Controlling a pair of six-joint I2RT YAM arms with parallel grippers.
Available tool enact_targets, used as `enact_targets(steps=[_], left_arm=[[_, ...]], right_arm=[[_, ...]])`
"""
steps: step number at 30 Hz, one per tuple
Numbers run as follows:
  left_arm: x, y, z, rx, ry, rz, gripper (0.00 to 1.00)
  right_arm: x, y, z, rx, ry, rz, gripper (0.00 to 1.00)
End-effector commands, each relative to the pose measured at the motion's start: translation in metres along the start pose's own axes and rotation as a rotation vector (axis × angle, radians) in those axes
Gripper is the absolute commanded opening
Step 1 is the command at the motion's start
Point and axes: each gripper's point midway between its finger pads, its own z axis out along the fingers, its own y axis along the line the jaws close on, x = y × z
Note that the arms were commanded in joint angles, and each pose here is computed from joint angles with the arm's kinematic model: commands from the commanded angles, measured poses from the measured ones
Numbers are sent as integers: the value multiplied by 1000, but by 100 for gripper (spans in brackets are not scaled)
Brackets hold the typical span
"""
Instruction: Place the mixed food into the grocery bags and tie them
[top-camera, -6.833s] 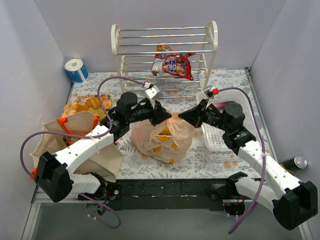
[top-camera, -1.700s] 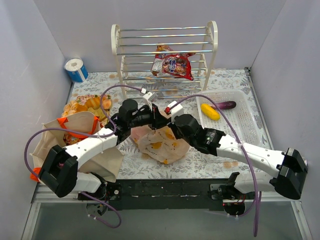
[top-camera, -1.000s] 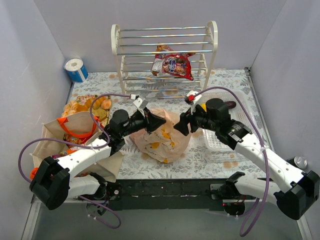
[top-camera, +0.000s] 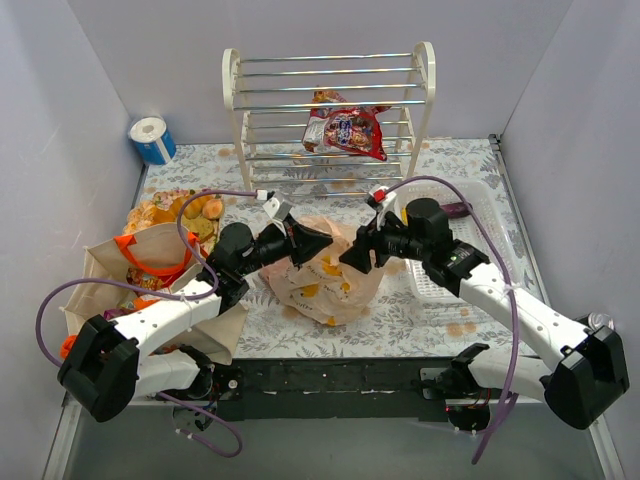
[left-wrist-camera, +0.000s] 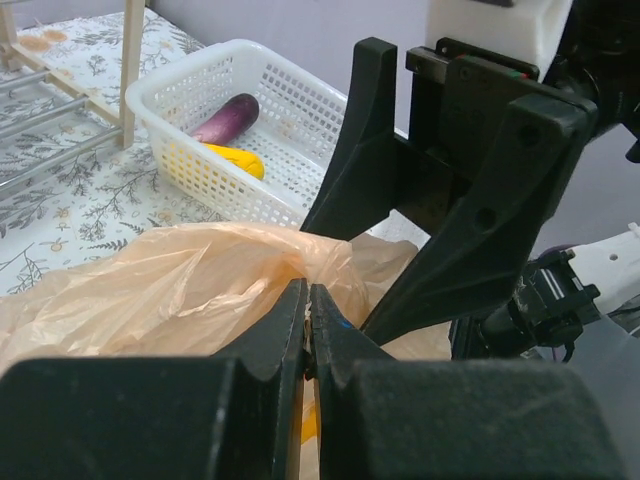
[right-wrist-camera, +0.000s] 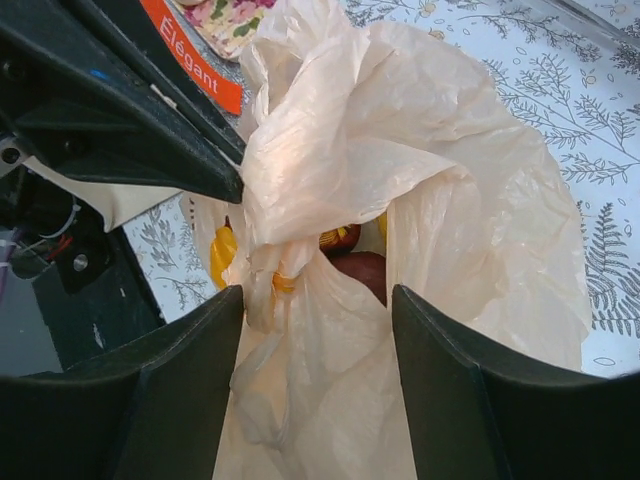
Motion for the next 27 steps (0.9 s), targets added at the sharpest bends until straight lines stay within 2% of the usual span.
enact_targets(steps=[1, 5, 11, 12, 15, 16, 19, 23, 27], left_arm=[[-17, -10, -5, 23, -36, 88, 0], [-20, -11, -7, 21, -37, 126, 0], [-13, -10, -2, 41, -9, 124, 0], [-13, -10, -2, 42, -7, 123, 0], [-10, -4, 1, 16, 13, 113, 0], [-11, 1, 3, -10, 12, 109, 0], [-12, 8, 5, -54, 15, 61, 0], [-15, 8, 8, -76, 6, -15, 0], [-14, 6, 11, -71, 20, -85, 0]], right_arm=[[-44, -10, -21, -6, -134, -2, 68], [-57, -15, -44, -94, -162, 23, 56], [-46, -18, -36, -210, -124, 44, 43], [-43, -19, -33, -220, -115, 51, 43], [-49, -8, -39, -261, -137, 13, 52], [-55, -5, -42, -258, -171, -22, 59], [-66, 2, -59, -201, -261, -117, 71], [-66, -3, -66, -109, -252, -133, 72], [-64, 21, -52, -117, -227, -223, 73]])
